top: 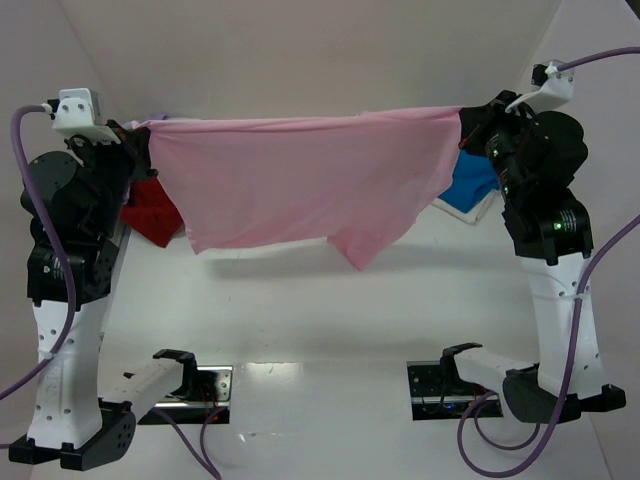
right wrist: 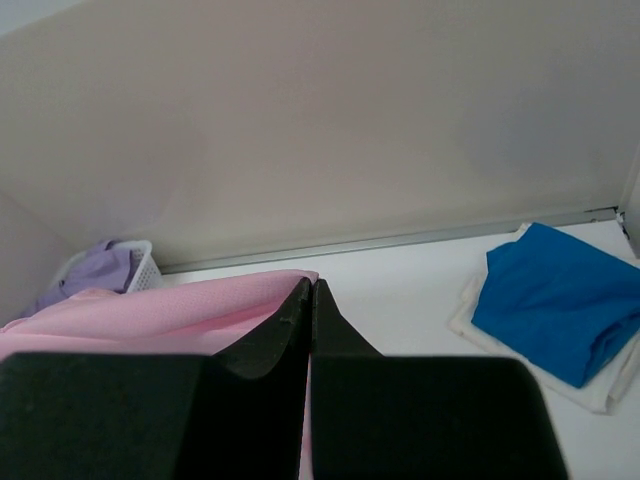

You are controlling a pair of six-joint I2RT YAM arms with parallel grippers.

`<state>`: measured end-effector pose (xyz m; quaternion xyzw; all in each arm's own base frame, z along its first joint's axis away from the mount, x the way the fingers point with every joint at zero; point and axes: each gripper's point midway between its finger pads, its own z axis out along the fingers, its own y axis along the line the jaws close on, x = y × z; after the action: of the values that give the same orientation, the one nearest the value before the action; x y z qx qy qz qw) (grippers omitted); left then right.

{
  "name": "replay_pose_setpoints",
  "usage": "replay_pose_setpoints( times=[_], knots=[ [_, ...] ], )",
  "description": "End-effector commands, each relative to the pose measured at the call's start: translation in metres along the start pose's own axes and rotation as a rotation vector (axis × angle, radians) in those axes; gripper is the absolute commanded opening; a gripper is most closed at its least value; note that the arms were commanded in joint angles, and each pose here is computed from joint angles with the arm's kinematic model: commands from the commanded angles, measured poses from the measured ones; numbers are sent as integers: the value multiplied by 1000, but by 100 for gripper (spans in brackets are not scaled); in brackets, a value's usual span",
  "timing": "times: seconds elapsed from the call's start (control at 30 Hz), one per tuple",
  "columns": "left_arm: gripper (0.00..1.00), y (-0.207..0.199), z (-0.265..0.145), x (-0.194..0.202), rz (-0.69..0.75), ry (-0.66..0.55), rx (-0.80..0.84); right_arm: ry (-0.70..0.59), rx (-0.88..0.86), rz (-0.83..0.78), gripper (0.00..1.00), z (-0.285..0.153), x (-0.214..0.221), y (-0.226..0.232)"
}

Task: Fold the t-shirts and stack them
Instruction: Flatten out the tshirt

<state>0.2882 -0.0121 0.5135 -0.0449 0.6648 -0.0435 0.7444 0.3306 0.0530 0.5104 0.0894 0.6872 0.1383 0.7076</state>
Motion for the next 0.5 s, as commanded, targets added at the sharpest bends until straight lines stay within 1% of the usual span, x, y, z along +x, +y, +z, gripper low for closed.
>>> replay_pose_setpoints(
  times=[0.0, 0.03, 0.13, 0.2, 0.23, 0.3, 0.37, 0.43, 0.47],
  knots=[
    [0, 9, -9, -26, -12, -95, -49, -124, 58, -29, 0, -19, -39, -10],
    [0, 4, -9, -26, -20, -92, -21, -144, 51, -16, 0, -28, -45, -8],
    [0, 0, -12, -28, -29, -98, -1, -139, 27, -17, 0, -31, -44, -5],
    [0, -1, -21, -32, -30, -108, 11, -160, -3, -4, 0, -43, -51, 1],
    [0, -4, -30, -42, -40, -135, 24, -172, -21, 6, 0, -52, -57, 4],
    [0, -6, -46, -49, -41, -153, 39, -207, -43, 10, 0, -68, -70, 9],
    [0, -7, -62, -56, -51, -179, 54, -222, -60, 22, 0, -79, -77, 12],
    [0, -7, -77, -56, -60, -181, 55, -221, -84, 31, 0, -95, -77, 15],
    [0, -7, -93, -60, -73, -198, 59, -227, -86, 31, 0, -106, -78, 14]
  ],
)
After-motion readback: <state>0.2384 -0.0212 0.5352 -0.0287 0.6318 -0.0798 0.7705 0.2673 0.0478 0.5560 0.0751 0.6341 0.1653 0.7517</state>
